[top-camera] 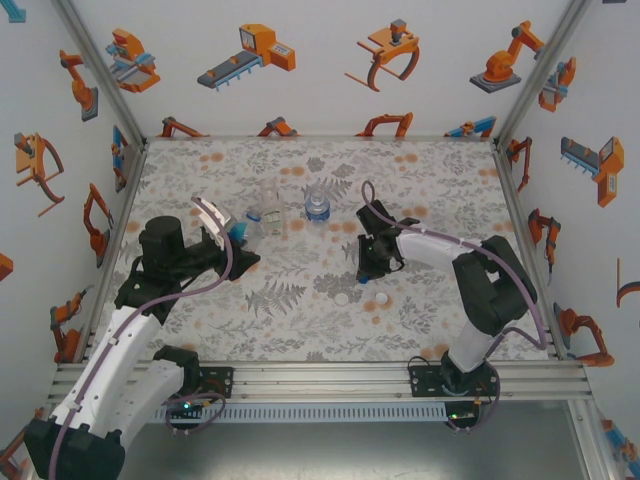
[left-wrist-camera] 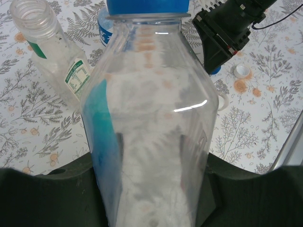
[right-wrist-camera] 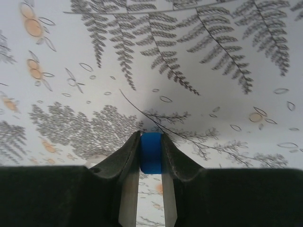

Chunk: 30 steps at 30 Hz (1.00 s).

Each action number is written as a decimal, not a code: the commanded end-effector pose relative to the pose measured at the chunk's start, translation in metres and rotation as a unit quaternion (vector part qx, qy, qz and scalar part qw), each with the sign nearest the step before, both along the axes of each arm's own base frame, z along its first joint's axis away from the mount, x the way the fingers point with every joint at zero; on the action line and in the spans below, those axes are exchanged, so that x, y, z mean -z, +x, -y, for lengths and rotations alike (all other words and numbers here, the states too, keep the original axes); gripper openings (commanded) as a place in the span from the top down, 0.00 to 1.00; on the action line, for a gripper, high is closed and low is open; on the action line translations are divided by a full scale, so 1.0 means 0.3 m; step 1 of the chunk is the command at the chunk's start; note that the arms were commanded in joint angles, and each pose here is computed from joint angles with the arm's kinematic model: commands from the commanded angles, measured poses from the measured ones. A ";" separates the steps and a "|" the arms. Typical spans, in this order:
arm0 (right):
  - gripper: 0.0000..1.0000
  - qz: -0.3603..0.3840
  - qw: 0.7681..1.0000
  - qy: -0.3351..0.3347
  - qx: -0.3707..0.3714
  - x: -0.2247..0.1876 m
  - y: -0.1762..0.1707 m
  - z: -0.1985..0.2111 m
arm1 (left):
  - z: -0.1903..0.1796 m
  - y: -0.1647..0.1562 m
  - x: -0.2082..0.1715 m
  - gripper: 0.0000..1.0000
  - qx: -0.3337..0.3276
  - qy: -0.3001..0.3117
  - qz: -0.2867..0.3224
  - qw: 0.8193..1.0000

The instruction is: Screw on the bottle caps

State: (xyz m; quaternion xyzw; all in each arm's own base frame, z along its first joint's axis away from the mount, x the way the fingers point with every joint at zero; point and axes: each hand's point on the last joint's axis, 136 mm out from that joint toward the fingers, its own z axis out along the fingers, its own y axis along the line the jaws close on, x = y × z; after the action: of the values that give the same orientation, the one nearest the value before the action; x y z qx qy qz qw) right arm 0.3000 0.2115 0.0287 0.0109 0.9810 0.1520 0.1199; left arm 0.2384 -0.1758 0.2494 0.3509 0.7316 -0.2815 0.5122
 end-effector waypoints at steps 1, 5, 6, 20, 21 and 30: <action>0.76 -0.002 0.997 0.073 0.024 0.004 0.023 -0.035 | 0.007 -0.002 -0.046 0.97 0.007 -0.011 0.009 1.000; 0.76 0.013 0.985 0.165 0.047 -0.012 0.070 -0.063 | 0.007 -0.002 -0.046 0.97 0.007 -0.011 0.010 1.000; 0.76 0.014 0.981 0.183 0.058 -0.005 0.078 -0.055 | 0.007 -0.001 -0.047 0.97 0.007 -0.011 0.010 1.000; 0.56 -0.027 0.988 0.066 0.139 0.068 -0.038 0.241 | 0.012 0.003 -0.041 0.97 0.010 -0.013 0.004 1.000; 0.56 -0.022 0.989 0.060 0.137 0.053 -0.031 0.244 | 0.013 0.003 -0.041 0.97 0.010 -0.012 0.003 1.000; 0.47 0.015 0.996 -0.026 0.089 -0.057 0.027 0.192 | 0.011 0.003 -0.042 0.97 0.009 -0.012 0.005 1.000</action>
State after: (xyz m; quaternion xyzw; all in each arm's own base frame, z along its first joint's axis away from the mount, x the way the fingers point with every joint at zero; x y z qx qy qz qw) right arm 0.3112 0.1614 0.0438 0.1192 0.9641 0.1824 0.1515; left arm 0.2404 -0.1770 0.2446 0.3505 0.7364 -0.2842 0.5041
